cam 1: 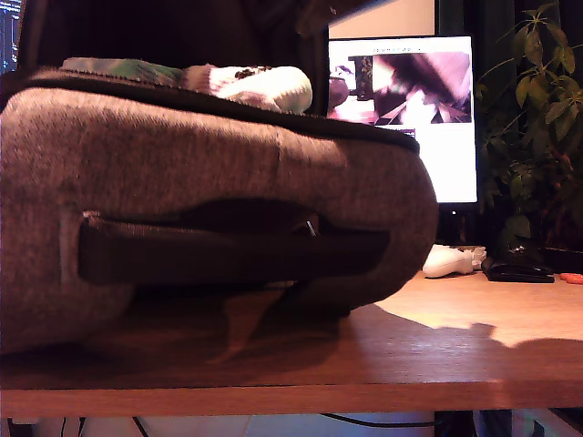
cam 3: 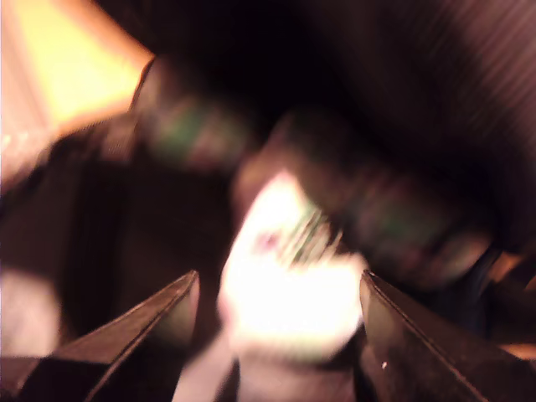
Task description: Pack the pair of socks inside the grey Google backpack
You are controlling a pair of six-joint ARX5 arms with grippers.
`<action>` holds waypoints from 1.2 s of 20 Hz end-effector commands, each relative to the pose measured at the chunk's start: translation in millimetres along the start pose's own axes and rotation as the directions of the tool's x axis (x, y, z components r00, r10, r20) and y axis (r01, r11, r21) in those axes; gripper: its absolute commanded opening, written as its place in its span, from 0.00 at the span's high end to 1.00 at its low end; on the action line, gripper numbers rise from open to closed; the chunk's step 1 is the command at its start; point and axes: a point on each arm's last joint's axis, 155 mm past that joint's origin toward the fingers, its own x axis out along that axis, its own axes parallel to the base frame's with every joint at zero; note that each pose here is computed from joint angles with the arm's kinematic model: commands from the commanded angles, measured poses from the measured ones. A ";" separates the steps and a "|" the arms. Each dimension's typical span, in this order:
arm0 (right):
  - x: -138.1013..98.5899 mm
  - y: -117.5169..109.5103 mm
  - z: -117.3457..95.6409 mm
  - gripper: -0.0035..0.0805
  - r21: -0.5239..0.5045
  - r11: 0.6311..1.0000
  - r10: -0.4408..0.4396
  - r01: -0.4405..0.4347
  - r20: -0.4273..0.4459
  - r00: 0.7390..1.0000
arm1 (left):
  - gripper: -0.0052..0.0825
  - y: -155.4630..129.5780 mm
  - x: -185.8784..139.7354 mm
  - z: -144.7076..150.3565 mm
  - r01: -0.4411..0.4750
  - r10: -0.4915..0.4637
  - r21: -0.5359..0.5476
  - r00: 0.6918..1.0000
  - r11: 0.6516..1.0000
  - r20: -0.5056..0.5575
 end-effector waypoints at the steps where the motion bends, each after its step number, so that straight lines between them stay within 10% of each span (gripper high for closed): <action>1: -21.4 5.8 13.9 0.30 -0.001 1.000 0.005 -0.005 0.060 0.998 | 0.97 31.1 -0.5 14.7 -0.083 0.083 0.009 0.996 0.997 0.039; 9: -22.7 8.4 3.8 0.35 -0.019 1.000 0.009 -0.008 0.019 1.000 | 0.97 74.2 -14.2 37.1 -0.118 0.123 -0.059 0.989 0.991 0.084; 12: -8.0 -1.3 2.5 0.93 -0.020 1.000 -0.022 0.022 0.010 1.000 | 0.97 70.1 -15.0 36.0 -0.092 0.099 -0.086 0.992 0.992 0.080; 20: 33.6 -44.6 -44.2 0.97 0.038 0.995 -0.088 0.094 -0.140 0.986 | 0.97 68.8 -14.8 34.9 -0.087 0.094 -0.082 0.993 0.993 0.075; 24: 41.3 -36.7 5.7 0.97 0.073 0.997 -0.038 0.035 0.043 0.998 | 0.97 66.4 -14.5 33.0 -0.079 0.084 -0.078 0.994 0.994 0.068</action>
